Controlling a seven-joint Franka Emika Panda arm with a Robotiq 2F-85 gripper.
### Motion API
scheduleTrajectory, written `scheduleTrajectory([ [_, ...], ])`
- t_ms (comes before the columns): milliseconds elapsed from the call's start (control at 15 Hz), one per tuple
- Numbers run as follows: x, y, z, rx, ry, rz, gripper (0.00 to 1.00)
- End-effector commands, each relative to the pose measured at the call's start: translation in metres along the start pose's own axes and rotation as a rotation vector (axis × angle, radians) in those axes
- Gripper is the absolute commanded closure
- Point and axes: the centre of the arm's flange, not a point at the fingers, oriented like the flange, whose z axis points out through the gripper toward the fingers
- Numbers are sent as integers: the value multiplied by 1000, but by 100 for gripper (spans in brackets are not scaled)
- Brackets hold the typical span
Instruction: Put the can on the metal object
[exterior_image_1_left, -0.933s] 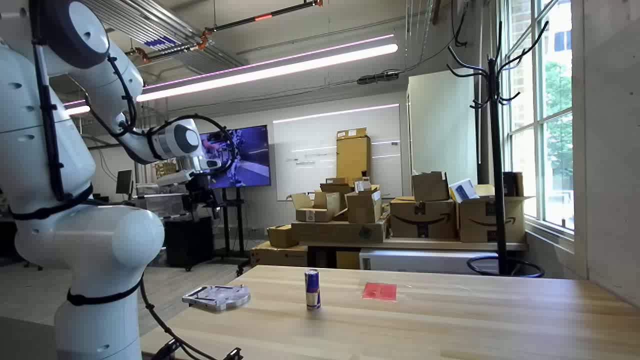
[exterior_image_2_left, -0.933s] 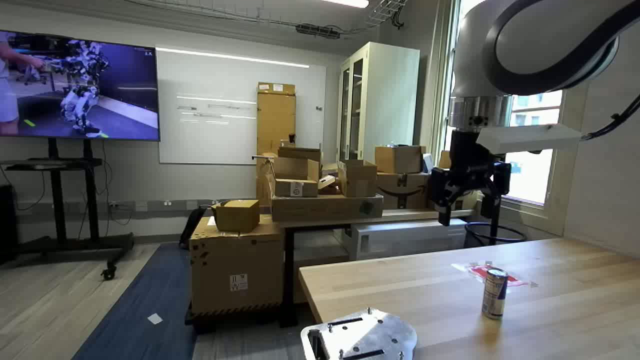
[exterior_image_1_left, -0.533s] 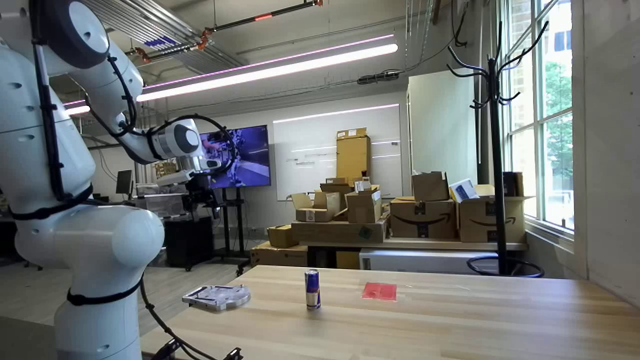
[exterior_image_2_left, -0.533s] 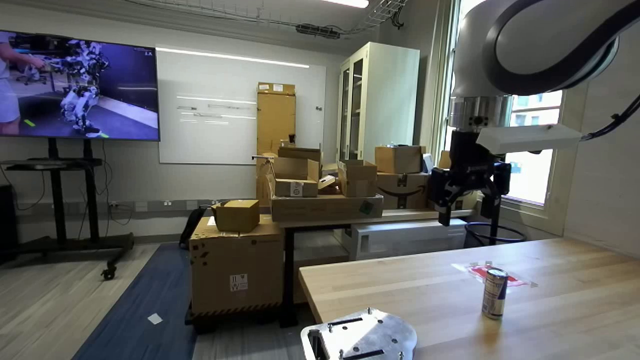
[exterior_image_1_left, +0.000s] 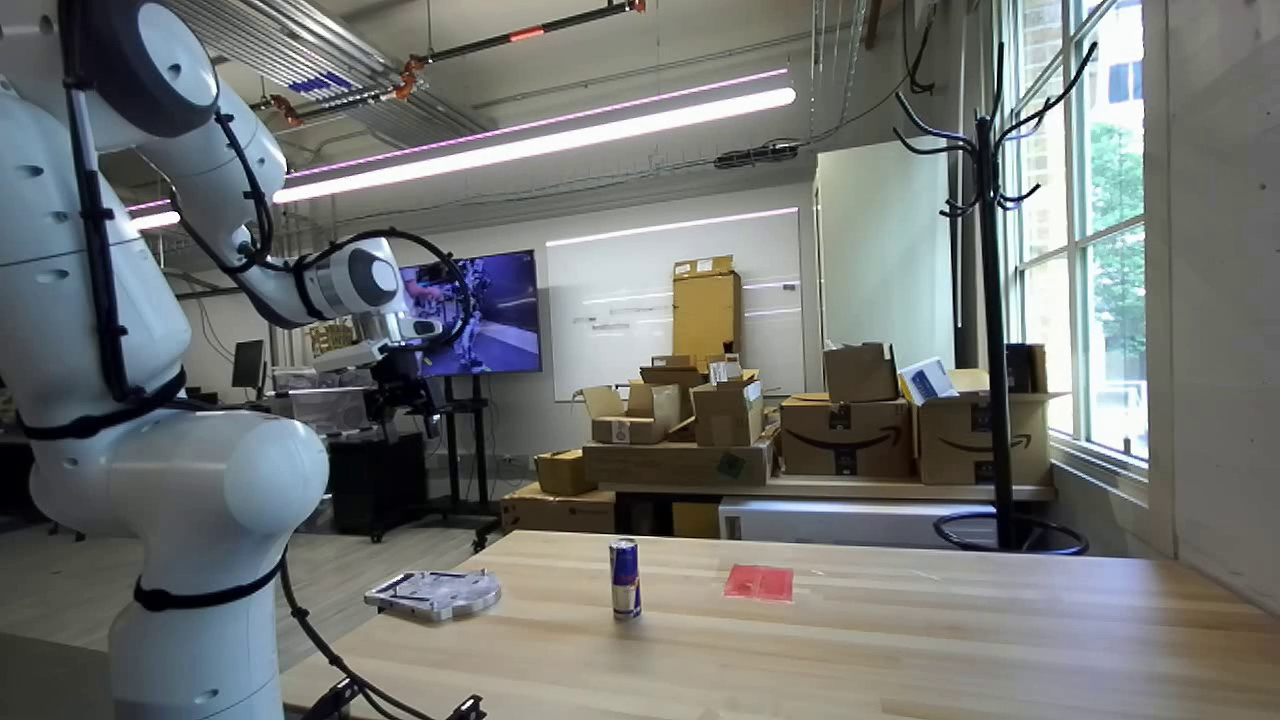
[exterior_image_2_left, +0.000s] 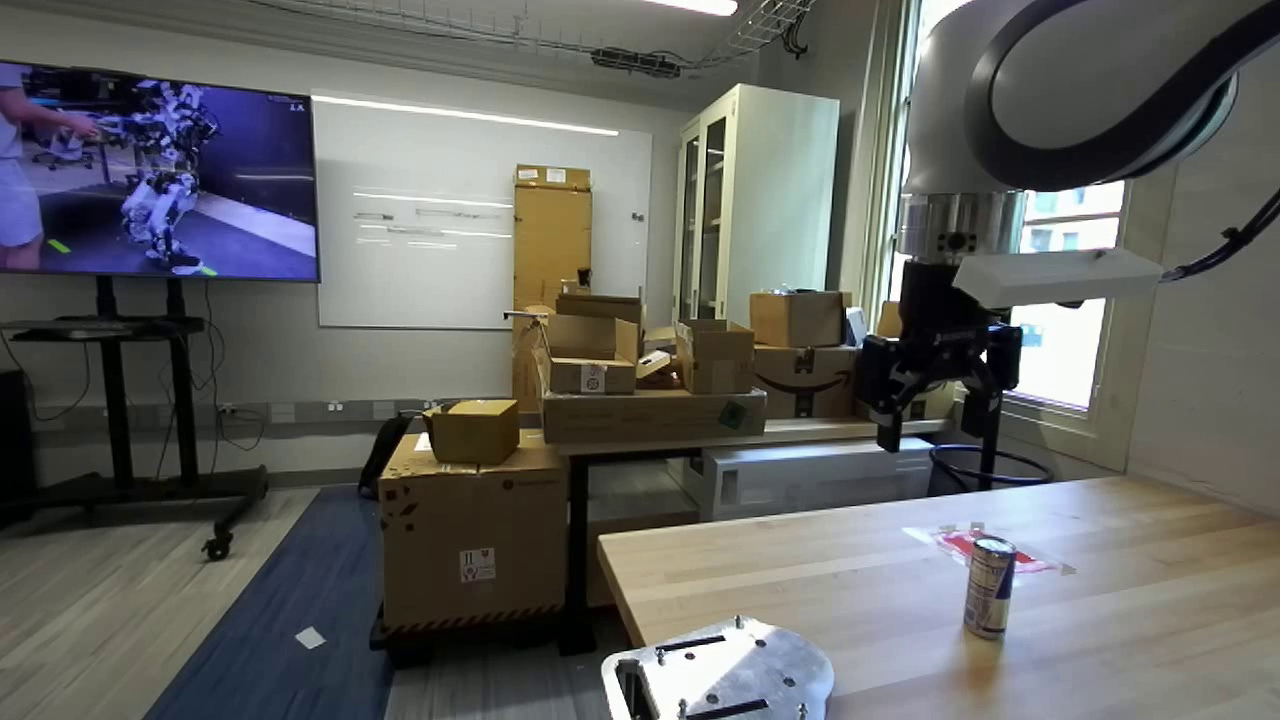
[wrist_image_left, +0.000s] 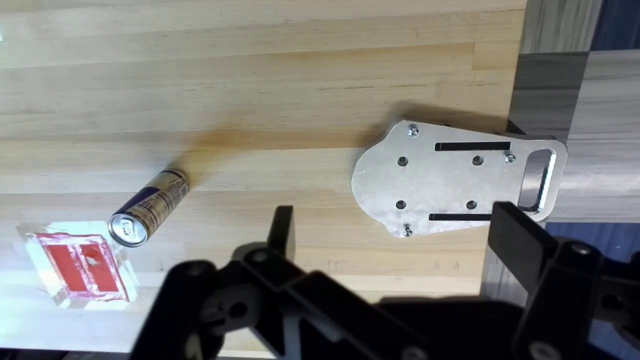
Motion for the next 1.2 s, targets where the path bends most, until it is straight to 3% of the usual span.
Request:
scheduleTrajectory([
  [0, 0, 0, 0, 0, 0, 0, 0],
  [467, 25, 27, -2, -5, -13, 45, 0],
  [1133, 89, 129, 27, -24, -45, 195, 0],
])
